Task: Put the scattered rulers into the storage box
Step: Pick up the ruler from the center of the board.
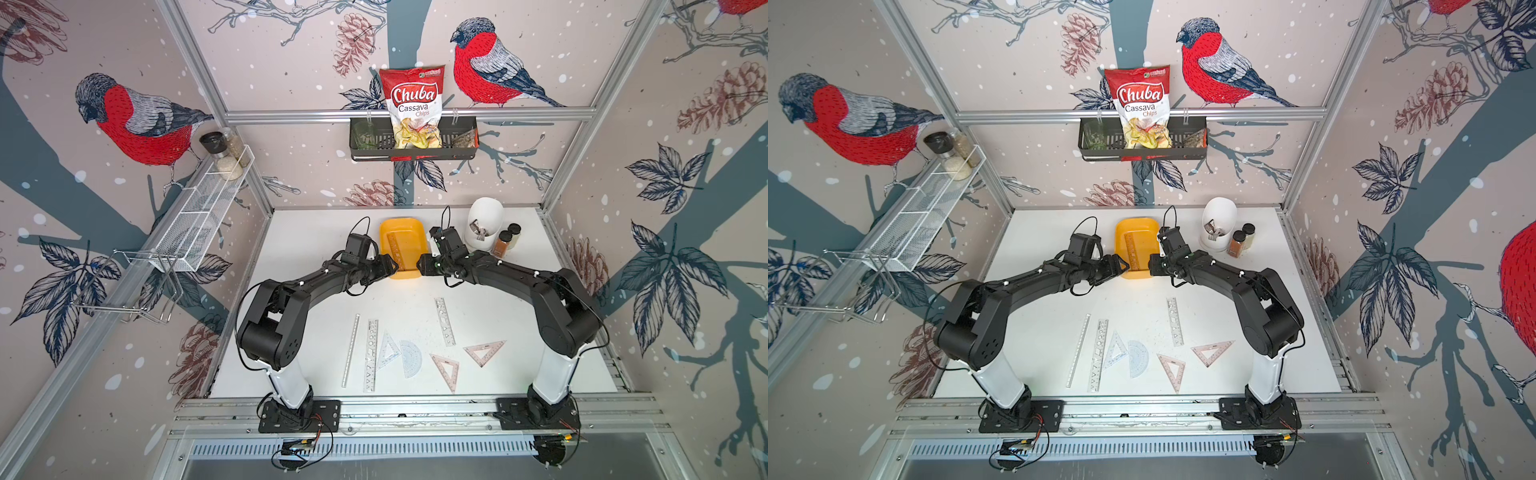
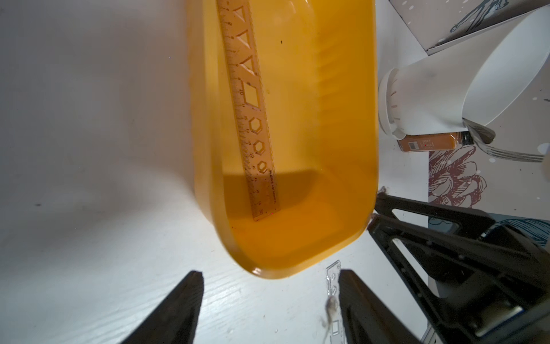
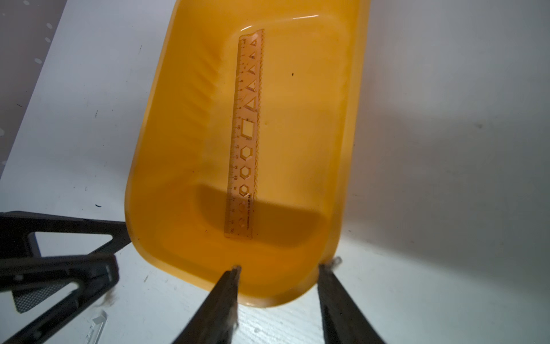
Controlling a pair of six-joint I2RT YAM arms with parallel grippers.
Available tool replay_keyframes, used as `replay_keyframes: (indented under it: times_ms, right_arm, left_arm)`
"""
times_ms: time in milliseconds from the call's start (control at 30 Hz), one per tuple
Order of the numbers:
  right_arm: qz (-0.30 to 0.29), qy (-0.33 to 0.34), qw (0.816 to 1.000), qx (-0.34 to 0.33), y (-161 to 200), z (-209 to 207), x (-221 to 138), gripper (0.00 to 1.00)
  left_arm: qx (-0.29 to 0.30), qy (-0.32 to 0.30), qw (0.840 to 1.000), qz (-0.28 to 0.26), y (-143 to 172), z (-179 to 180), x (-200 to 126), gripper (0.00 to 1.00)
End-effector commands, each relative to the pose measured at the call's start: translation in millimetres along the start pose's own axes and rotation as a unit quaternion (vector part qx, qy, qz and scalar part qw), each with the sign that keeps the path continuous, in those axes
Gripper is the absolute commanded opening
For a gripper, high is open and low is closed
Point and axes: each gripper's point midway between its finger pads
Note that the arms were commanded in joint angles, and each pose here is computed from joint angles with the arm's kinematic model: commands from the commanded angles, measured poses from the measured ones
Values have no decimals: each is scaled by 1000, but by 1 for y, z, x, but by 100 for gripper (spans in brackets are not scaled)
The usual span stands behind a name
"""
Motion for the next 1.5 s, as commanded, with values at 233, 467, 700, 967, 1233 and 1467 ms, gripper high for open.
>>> replay_keyframes:
  times_ms: [233,467,700,967,1233,1467]
  right_arm:
    - [-21,-21,999,-15,-22,14,-12,49]
    - [-21,20,999,-18,7,0,-47,50]
    - [20,79,997,-12,82,-34,-73,50]
    - [54,98,994,1,145,-46,-72,51]
    - [68,118,991,7,169,-61,-66,53]
    - [73,133,988,4,176,-64,-57,49]
  left_arm:
    - [8,5,1000,-15,-19,0,-1,76]
    - [24,4,1000,-20,-1,-11,-20,76]
    - [57,-2,998,-7,46,-26,-34,76]
    - [78,8,997,7,76,-36,-35,77]
    - [82,22,996,16,89,-37,-31,79]
    - [83,18,996,26,96,-30,-28,79]
Point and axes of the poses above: each gripper's point midway between its finger pads, its own x axis out along the fingers, its own z axis along the line the jaws close on, y = z × x, and after that the axes turned 11 degrees about x, right-handed
